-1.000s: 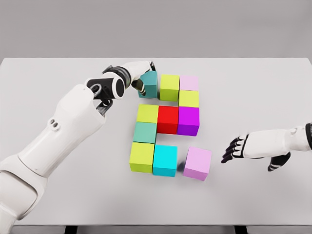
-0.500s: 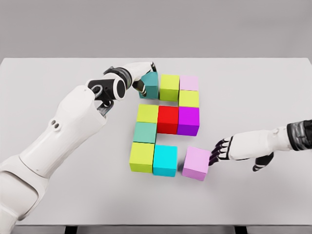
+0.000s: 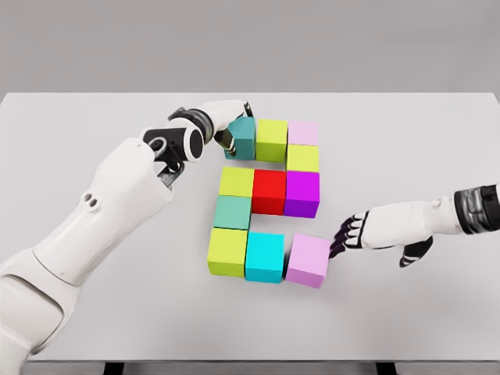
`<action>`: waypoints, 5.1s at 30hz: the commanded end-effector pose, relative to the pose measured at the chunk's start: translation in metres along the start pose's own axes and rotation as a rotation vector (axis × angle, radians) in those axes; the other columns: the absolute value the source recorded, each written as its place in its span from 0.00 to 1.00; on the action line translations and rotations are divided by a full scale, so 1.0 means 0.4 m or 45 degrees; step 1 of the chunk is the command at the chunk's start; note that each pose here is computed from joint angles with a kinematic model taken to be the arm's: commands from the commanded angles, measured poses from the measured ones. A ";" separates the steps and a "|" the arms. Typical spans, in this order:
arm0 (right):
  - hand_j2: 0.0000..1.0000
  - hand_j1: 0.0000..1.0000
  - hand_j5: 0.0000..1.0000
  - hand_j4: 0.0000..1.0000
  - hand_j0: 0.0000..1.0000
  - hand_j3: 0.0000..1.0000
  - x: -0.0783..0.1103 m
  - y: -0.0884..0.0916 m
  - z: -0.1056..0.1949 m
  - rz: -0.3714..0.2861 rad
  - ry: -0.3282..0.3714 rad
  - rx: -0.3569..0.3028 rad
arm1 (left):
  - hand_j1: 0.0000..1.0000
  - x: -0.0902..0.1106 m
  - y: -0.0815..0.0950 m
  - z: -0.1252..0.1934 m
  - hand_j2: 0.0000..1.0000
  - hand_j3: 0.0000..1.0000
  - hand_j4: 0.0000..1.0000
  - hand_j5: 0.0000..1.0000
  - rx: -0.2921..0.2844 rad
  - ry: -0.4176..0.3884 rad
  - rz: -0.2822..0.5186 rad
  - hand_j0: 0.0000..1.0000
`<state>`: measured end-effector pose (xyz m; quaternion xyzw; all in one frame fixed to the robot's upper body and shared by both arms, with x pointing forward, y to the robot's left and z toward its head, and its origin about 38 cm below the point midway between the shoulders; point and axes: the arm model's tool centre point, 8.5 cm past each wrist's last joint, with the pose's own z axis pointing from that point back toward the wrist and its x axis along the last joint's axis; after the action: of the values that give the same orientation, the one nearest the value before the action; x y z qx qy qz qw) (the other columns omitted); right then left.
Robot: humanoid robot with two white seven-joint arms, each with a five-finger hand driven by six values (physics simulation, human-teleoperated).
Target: Assemble the squares on the desktop into the number 2
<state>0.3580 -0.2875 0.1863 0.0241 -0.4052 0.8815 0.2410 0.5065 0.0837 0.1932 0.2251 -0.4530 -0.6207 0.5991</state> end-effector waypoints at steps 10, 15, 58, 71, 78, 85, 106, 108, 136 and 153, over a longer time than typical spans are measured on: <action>1.00 1.00 1.00 1.00 1.00 1.00 -0.001 -0.028 -0.009 0.013 -0.011 -0.031 | 0.82 0.008 -0.003 0.000 0.82 0.82 0.82 0.82 0.002 -0.006 -0.007 0.82; 1.00 1.00 1.00 1.00 1.00 1.00 0.004 -0.037 -0.021 0.023 -0.028 -0.038 | 0.86 0.008 -0.003 0.000 0.86 0.86 0.86 0.86 0.002 -0.006 -0.007 0.86; 1.00 1.00 1.00 1.00 1.00 1.00 -0.017 -0.064 0.353 -0.305 0.167 -0.407 | 1.00 -0.023 0.077 0.084 1.00 1.00 1.00 1.00 0.136 -0.090 0.036 1.00; 1.00 1.00 1.00 1.00 1.00 1.00 -0.015 -0.060 0.368 -0.310 0.184 -0.406 | 1.00 -0.096 0.161 0.176 1.00 1.00 1.00 1.00 0.147 -0.160 0.071 1.00; 1.00 1.00 1.00 1.00 1.00 1.00 -0.015 -0.060 0.368 -0.311 0.183 -0.407 | 1.00 -0.070 0.133 0.122 1.00 1.00 1.00 1.00 0.176 -0.073 0.012 1.00; 1.00 1.00 1.00 1.00 1.00 1.00 0.006 -0.077 0.345 -0.300 0.120 -0.422 | 1.00 -0.050 0.070 0.101 1.00 1.00 1.00 1.00 0.150 -0.059 0.000 1.00; 1.00 1.00 1.00 1.00 1.00 1.00 0.009 -0.072 0.353 -0.305 0.130 -0.416 | 0.99 -0.002 0.003 0.043 0.99 0.99 0.99 0.99 0.082 -0.033 -0.064 0.99; 1.00 1.00 1.00 1.00 1.00 1.00 0.008 -0.072 0.356 -0.304 0.134 -0.417 | 0.99 0.010 -0.007 0.038 0.99 0.99 0.99 0.99 0.073 -0.041 -0.067 0.99; 1.00 1.00 1.00 1.00 1.00 1.00 0.018 -0.079 0.348 -0.291 0.115 -0.415 | 0.99 0.034 -0.006 -0.018 0.99 0.99 0.99 0.99 0.040 0.018 -0.077 0.99; 1.00 1.00 1.00 1.00 1.00 1.00 0.022 -0.084 0.350 -0.282 0.113 -0.418 | 0.99 0.060 -0.006 -0.018 0.99 0.99 0.99 0.99 0.052 0.000 -0.094 0.99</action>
<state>0.3434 -0.3665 0.3045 -0.0098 -0.5251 0.7744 0.3528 0.5069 0.0588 0.1936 0.2519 -0.4564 -0.6321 0.5733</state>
